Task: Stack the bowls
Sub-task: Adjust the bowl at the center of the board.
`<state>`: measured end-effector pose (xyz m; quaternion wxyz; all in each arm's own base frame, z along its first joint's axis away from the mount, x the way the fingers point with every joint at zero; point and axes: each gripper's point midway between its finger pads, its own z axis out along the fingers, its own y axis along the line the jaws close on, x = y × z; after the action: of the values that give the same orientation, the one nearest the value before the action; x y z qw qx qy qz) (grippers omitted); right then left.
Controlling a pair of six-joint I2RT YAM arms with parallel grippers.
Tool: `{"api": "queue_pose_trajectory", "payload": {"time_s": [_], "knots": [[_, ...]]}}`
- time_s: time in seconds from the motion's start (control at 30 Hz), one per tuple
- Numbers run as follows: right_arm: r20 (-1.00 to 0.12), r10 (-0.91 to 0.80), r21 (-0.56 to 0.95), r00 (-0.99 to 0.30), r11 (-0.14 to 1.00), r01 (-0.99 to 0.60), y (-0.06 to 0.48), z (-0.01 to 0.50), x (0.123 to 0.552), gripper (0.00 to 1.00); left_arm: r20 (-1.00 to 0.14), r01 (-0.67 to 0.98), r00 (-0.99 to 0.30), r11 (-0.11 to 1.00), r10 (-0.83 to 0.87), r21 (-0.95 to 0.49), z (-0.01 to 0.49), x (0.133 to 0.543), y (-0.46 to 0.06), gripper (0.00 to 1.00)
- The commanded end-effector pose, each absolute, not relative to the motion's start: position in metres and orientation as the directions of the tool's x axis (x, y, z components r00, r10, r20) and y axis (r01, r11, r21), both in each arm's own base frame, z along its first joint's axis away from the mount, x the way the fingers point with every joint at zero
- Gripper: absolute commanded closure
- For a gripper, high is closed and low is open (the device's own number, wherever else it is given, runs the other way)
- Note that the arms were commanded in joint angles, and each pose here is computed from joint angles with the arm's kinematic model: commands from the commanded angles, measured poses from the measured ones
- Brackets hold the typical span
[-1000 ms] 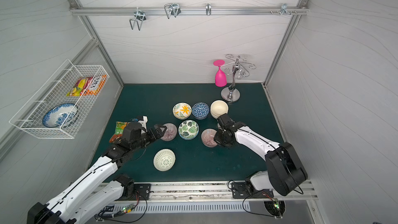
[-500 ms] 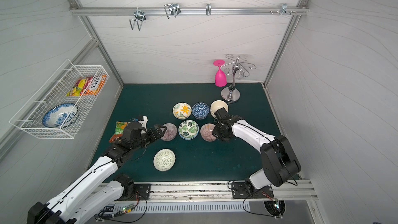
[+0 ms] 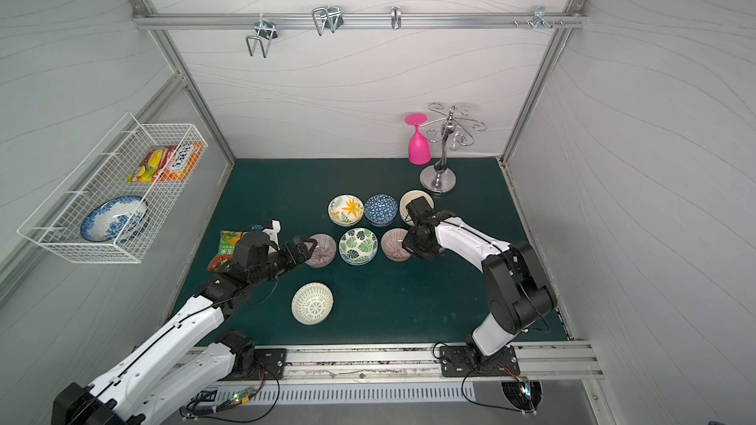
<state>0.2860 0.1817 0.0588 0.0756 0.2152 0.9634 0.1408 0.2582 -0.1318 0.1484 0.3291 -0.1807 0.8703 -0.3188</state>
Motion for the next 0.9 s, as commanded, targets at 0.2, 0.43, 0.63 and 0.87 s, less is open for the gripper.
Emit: {"api": "queue_pose_trajectory", "payload": {"time_s": [0.2,0.43,0.63,0.87], "knots": [[-0.124,0.427,0.308,-0.896,0.875,0.375,0.183,0.065,0.302,0.99,-0.477,-0.091,-0.701,0.73,-0.53,-0.677,0.155,0.264,-0.131,0.0],[-0.141,0.392,0.339,-0.909,0.882,0.328,0.194,0.082,0.302,0.56,-0.473,-0.097,-0.704,0.731,-0.53,-0.675,0.153,0.263,-0.131,0.0],[-0.236,0.343,0.346,-0.909,0.904,0.251,0.206,0.122,0.295,0.39,-0.446,-0.128,-0.723,0.736,-0.527,-0.664,0.147,0.263,-0.132,0.01],[-0.433,0.314,0.315,-0.845,0.931,0.184,0.194,0.168,0.273,0.03,-0.416,-0.176,-0.74,0.75,-0.528,-0.638,0.14,0.262,-0.129,0.02]]}}
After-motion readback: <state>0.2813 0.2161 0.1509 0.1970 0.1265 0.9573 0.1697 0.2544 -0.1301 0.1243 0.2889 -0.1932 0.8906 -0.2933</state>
